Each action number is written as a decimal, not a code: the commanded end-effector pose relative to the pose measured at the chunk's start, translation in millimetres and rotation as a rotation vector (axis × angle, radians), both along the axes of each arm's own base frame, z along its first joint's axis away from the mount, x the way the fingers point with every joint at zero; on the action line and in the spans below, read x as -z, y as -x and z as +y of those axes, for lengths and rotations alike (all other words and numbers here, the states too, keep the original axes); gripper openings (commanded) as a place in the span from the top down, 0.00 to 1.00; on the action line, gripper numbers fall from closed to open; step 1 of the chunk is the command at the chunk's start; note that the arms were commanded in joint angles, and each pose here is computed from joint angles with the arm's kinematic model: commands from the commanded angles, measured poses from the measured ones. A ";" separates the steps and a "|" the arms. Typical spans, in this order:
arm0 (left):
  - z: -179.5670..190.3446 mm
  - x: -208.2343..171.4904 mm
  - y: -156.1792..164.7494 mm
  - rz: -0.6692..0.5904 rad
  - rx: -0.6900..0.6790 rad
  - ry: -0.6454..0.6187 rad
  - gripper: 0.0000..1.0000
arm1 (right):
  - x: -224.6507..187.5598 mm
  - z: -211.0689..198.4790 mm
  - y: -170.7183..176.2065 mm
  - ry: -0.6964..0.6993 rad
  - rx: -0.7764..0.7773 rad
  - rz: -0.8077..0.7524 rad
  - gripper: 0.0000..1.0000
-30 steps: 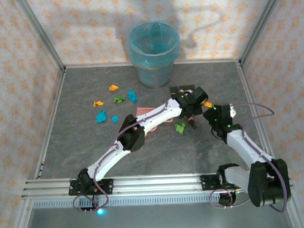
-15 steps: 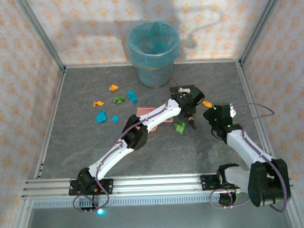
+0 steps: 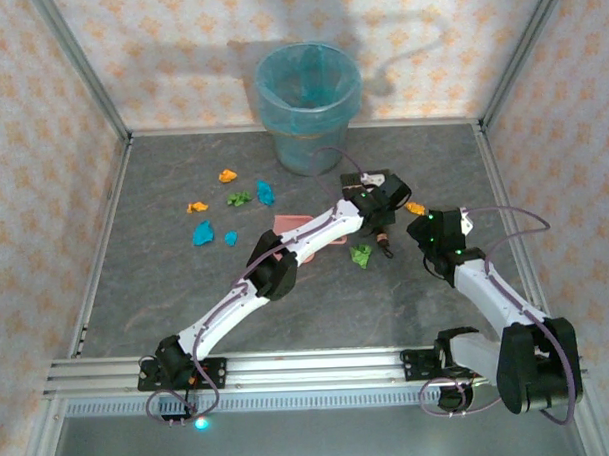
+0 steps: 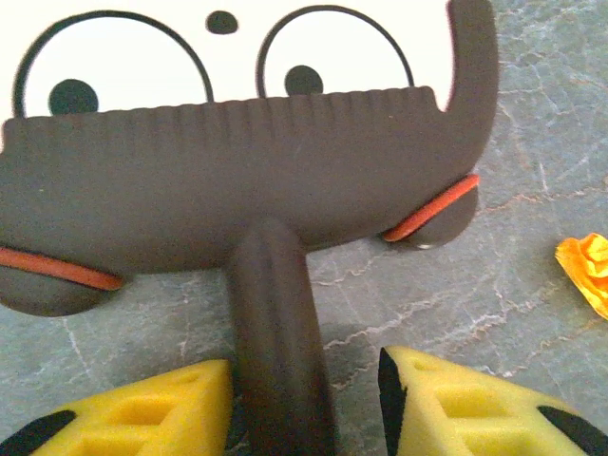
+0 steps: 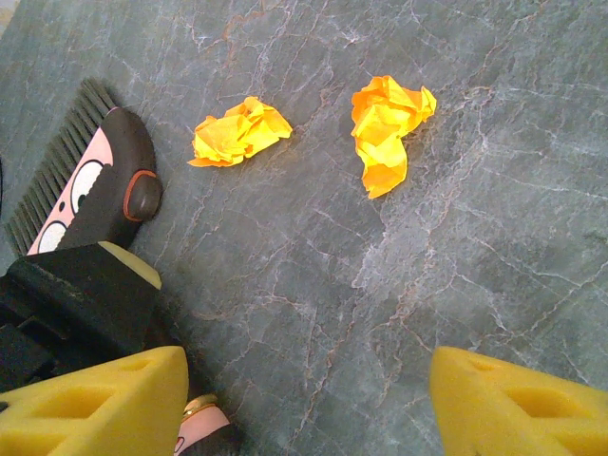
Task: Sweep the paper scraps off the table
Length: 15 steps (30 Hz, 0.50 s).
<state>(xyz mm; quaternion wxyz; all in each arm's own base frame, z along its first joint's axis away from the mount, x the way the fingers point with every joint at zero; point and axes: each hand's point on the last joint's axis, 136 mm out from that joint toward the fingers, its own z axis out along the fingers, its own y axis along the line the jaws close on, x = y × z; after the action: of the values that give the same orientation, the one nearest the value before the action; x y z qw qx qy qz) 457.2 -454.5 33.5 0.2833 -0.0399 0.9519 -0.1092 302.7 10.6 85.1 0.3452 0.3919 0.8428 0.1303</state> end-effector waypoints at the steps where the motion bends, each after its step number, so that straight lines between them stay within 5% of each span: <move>1: 10.5 5.3 -5.7 -0.008 -0.045 -0.026 0.63 | -2.8 -3.2 -0.2 0.011 0.011 -0.024 0.32; 15: 16.2 -3.9 5.8 0.045 -0.102 0.008 0.81 | -6.5 -1.9 0.0 0.006 0.004 -0.042 0.32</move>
<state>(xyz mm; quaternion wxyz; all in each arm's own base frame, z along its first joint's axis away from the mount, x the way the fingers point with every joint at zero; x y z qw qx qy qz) 457.6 -449.5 32.8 0.2807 -0.0753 0.9506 -0.1093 302.7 11.2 89.2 0.3527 0.3902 0.8395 0.1366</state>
